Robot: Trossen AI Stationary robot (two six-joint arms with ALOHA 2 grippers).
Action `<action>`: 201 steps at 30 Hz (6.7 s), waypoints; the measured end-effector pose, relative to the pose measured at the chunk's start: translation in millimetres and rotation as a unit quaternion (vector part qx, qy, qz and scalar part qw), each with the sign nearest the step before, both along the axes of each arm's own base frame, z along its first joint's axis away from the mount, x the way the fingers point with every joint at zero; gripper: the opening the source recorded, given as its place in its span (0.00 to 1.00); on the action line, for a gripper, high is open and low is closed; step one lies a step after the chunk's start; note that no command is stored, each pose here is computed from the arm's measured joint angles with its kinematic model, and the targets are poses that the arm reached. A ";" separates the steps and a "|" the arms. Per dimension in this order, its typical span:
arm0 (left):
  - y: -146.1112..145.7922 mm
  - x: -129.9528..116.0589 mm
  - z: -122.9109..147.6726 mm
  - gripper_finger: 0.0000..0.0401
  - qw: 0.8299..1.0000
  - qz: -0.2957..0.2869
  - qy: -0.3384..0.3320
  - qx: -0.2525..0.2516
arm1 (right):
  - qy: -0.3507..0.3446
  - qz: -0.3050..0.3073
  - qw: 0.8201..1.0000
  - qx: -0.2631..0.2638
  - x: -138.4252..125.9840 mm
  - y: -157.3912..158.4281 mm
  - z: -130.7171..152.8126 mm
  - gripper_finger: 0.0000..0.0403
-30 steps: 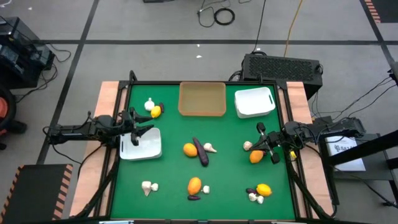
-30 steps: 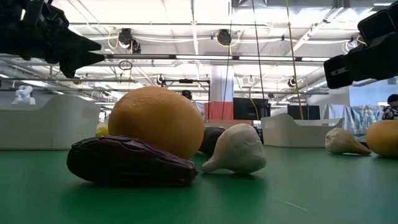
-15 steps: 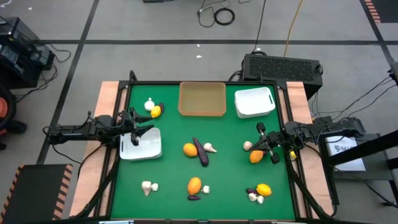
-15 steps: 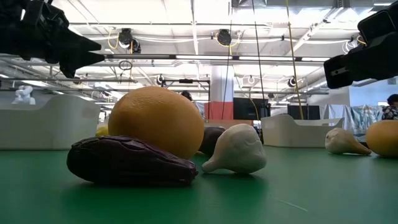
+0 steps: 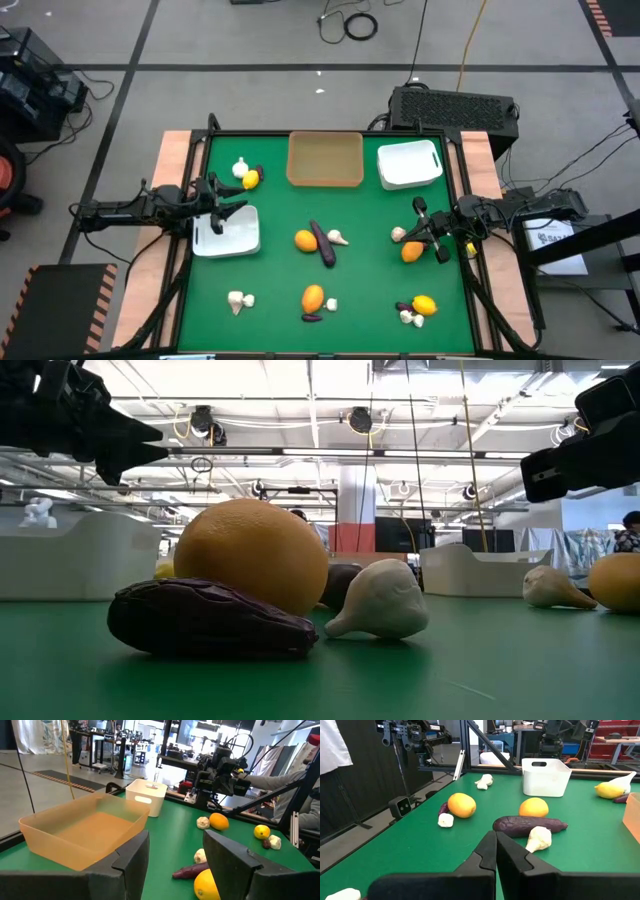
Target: Sort produce into baskets
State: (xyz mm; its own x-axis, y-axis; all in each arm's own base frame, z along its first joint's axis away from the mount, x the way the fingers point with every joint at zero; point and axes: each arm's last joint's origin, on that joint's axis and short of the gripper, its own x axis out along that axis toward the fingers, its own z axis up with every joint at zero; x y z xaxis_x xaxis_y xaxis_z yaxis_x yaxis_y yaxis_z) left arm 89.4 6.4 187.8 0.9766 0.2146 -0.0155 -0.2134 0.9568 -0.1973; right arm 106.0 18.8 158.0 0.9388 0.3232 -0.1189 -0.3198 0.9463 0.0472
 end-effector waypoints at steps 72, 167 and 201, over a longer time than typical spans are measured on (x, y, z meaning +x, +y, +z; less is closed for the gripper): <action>0.0 0.0 0.0 0.48 1.000 0.000 0.000 0.000 | -0.001 0.000 1.000 -0.003 0.0 0.0 0.1 0.00; -61.3 245.1 35.1 0.58 0.867 -0.168 0.449 0.138 | 0.159 -0.035 0.987 -0.010 128.8 57.0 46.7 0.00; -63.2 254.6 17.4 0.58 0.848 -0.176 0.468 0.176 | 0.166 -0.036 0.985 -0.011 128.2 56.8 45.6 0.00</action>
State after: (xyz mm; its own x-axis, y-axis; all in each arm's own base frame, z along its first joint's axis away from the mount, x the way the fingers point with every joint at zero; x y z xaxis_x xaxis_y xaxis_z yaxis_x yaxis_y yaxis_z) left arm 344.0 -56.8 205.3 0.5768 0.0636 -0.8144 0.1927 0.9582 0.2113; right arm 234.2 75.6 203.6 0.8676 0.2517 -0.4289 -0.2228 0.9678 0.1174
